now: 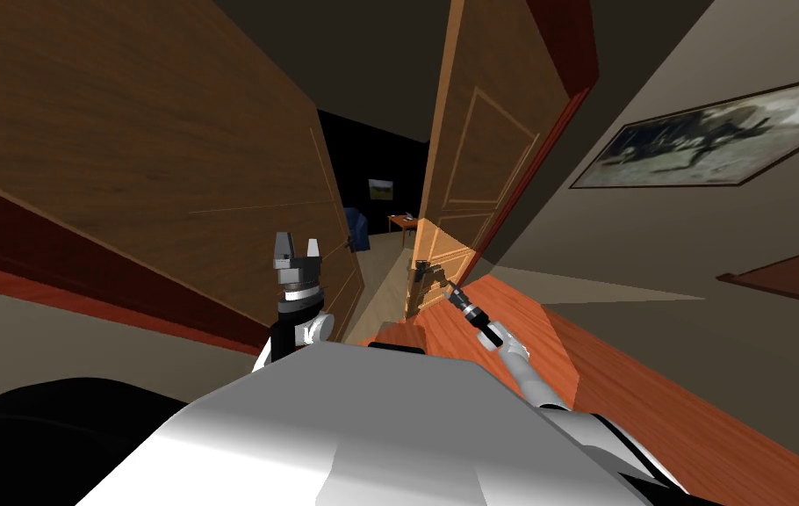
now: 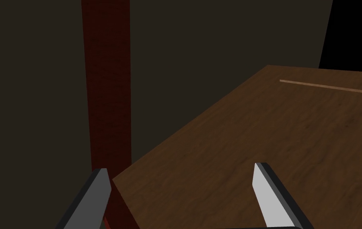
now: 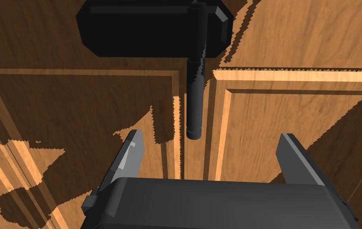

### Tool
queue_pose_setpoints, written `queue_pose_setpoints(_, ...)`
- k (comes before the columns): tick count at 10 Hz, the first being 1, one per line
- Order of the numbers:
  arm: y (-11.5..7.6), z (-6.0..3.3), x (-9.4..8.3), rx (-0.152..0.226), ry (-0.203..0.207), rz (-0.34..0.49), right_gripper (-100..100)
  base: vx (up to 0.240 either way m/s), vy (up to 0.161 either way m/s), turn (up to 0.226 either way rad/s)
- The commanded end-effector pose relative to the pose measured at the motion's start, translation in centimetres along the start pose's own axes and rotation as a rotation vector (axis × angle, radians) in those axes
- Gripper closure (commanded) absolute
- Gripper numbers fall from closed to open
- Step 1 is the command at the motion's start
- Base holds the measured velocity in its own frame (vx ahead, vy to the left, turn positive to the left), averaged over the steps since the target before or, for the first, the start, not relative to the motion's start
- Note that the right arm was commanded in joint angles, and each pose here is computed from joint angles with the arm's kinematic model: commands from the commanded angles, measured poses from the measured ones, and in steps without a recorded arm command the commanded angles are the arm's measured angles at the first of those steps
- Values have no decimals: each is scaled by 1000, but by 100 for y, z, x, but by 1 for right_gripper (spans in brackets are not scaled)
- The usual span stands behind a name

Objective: Push the door open

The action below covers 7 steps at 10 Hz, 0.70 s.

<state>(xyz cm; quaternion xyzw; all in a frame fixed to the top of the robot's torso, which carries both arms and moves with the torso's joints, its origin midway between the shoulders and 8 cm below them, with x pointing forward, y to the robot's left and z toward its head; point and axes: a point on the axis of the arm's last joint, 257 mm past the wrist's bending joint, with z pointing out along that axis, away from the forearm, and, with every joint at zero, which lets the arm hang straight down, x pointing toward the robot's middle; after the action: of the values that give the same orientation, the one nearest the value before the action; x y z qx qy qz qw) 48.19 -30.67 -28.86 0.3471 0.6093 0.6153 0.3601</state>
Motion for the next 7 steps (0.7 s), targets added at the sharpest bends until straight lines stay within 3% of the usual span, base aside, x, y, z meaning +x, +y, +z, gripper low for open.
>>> queue_pose_setpoints(1, -40, -24, -48, 17, 2, 12, -100, 186, 16, -4)
queue_pose_setpoints(3, -32, 32, -61, 11, -12, 8, -100, 97, 20, 40)
queue_pose_setpoints(7, -41, 135, -127, 14, -44, 9, -100, 179, 83, 91)
